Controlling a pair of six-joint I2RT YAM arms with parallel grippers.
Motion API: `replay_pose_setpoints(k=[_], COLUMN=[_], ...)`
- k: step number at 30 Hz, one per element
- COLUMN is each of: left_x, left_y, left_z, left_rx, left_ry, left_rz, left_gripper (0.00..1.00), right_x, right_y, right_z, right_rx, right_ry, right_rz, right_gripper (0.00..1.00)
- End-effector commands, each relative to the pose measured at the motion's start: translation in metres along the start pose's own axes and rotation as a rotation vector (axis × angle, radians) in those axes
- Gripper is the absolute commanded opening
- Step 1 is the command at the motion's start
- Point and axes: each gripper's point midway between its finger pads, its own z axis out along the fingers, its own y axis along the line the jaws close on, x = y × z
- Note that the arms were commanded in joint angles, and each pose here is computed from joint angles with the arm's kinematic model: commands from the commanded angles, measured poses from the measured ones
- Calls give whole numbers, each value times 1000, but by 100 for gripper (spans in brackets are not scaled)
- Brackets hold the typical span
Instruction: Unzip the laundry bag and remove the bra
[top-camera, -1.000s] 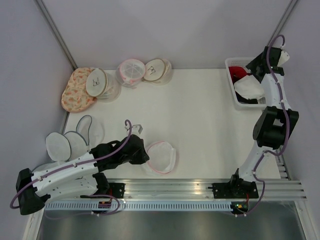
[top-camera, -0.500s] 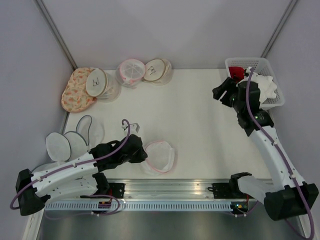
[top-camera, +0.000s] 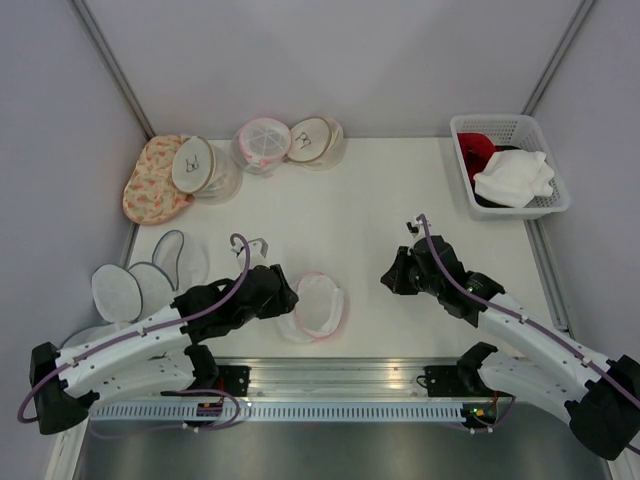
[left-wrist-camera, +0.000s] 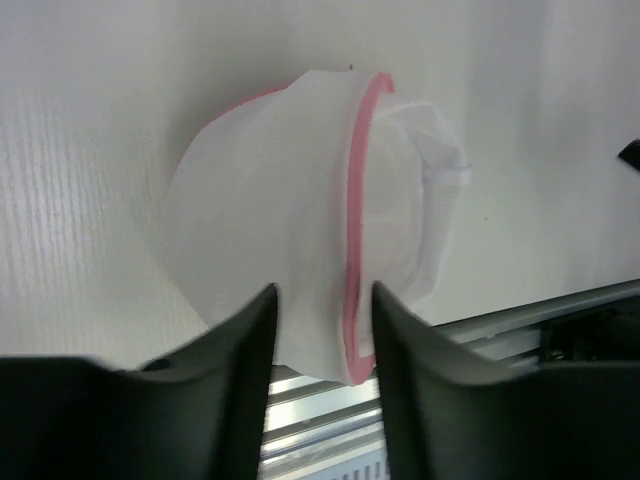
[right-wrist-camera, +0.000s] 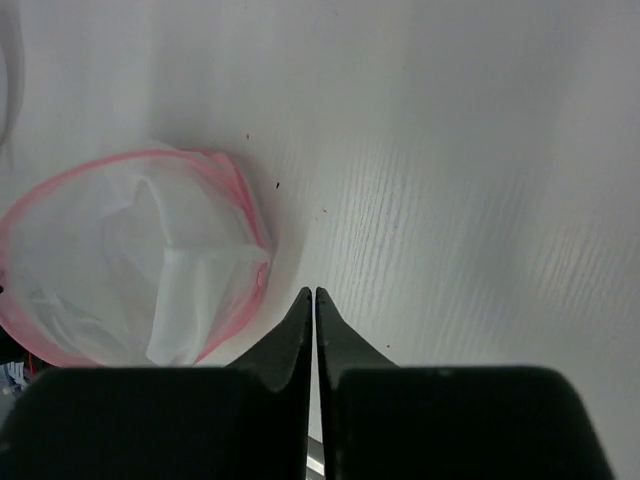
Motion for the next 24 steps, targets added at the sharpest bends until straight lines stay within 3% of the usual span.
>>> replay_pose_setpoints(k=[1, 2, 4, 5, 8, 11, 13, 18, 24], left_x=[-32, -38, -54, -55, -60, -62, -64, -84, -84], left_y=[-11, -15, -33, -43, -94, -126, -135, -112, -124], left_z=[-15, -21, -29, -32, -38, -41, -31, -9, -11], left_rx=[18, 40, 119, 164, 365, 447, 423, 227, 242], left_ry=[-108, -131, -180, -177, -154, -120, -108, -196, -157], left_rz=[-97, -128, -147, -100, 4, 77, 98, 130, 229], left_gripper=[57, 71, 92, 94, 95, 94, 95, 100, 100], right_x=[0, 2, 1, -2, -8, -20, -28, -27, -26], right_y=[4, 3, 2, 4, 7, 6, -2, -8, 5], right_z=[-7, -8, -13, -16, -22, -31, -40, -56, -68], right_rx=[-31, -30, -27, -30, -26, -1, 50, 88, -10], right_ry=[-27, -26, -35, -42, -47, -84, -117, -102, -125], right_rz=[24, 21, 17, 8, -9, -22, -26, -68, -79], right_gripper=[8, 20, 24, 30, 32, 38, 44, 59, 76])
